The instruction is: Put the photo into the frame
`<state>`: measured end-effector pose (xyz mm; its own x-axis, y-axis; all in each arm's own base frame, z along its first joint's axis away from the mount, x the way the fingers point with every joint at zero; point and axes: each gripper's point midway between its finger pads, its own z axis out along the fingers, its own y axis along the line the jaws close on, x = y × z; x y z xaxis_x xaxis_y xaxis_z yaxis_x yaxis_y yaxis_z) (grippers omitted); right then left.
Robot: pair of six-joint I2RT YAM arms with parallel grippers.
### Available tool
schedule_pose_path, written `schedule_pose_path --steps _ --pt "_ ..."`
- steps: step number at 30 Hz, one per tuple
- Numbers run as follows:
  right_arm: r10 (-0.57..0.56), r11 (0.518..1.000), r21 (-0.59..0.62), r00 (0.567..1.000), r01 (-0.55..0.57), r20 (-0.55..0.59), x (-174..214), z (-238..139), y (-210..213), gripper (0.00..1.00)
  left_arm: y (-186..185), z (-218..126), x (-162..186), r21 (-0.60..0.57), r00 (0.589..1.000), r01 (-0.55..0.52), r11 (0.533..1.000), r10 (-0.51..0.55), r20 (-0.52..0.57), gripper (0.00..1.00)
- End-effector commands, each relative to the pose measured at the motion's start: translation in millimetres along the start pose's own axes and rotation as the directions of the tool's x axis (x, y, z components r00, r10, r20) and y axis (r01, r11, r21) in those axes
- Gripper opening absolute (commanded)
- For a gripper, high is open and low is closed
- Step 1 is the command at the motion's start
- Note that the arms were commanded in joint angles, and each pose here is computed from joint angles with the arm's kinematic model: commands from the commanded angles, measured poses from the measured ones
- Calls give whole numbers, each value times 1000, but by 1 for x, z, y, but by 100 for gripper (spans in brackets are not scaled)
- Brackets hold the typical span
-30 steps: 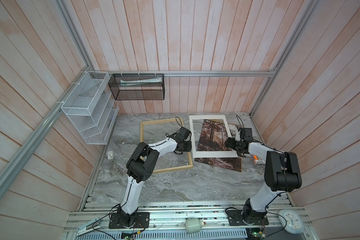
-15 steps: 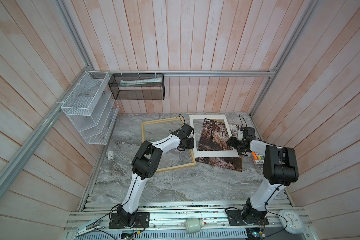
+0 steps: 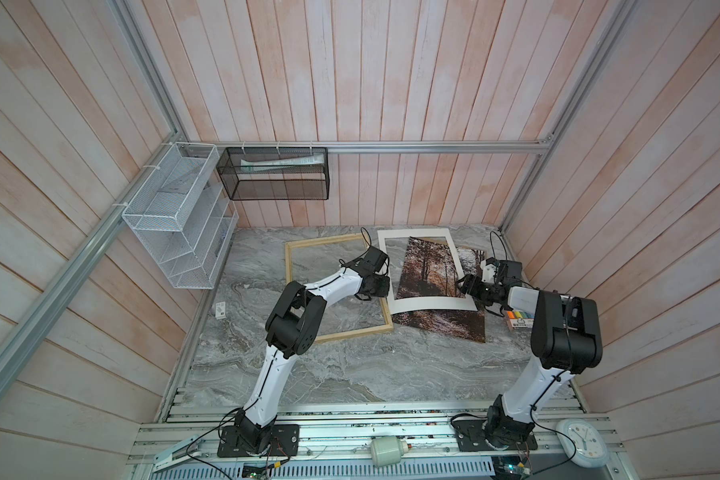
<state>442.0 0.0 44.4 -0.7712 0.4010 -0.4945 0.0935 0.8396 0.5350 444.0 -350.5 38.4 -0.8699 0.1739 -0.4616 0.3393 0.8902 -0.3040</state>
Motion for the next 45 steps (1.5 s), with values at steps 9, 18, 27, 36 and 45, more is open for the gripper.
schedule_pose_path --steps 9,18,27,36,45 --pt "49 972 -229 998 -57 -39 18 -9 28 76 8 4 28 -13 997 -26 1000 25 -79 38" --pt "45 961 -273 998 -53 -33 19 -18 39 75 -4 -11 21 43 997 -62 997 64 -43 38" --pt "39 962 -270 999 -40 -10 18 -29 43 75 -1 -39 5 -1 995 -88 996 88 50 38" --pt "32 964 -266 999 -30 3 14 -33 46 75 -35 -74 -3 51 953 -212 976 195 232 38" --pt "26 965 -262 1000 -23 10 11 -36 48 75 -101 -92 16 -84 781 -495 865 485 394 38"
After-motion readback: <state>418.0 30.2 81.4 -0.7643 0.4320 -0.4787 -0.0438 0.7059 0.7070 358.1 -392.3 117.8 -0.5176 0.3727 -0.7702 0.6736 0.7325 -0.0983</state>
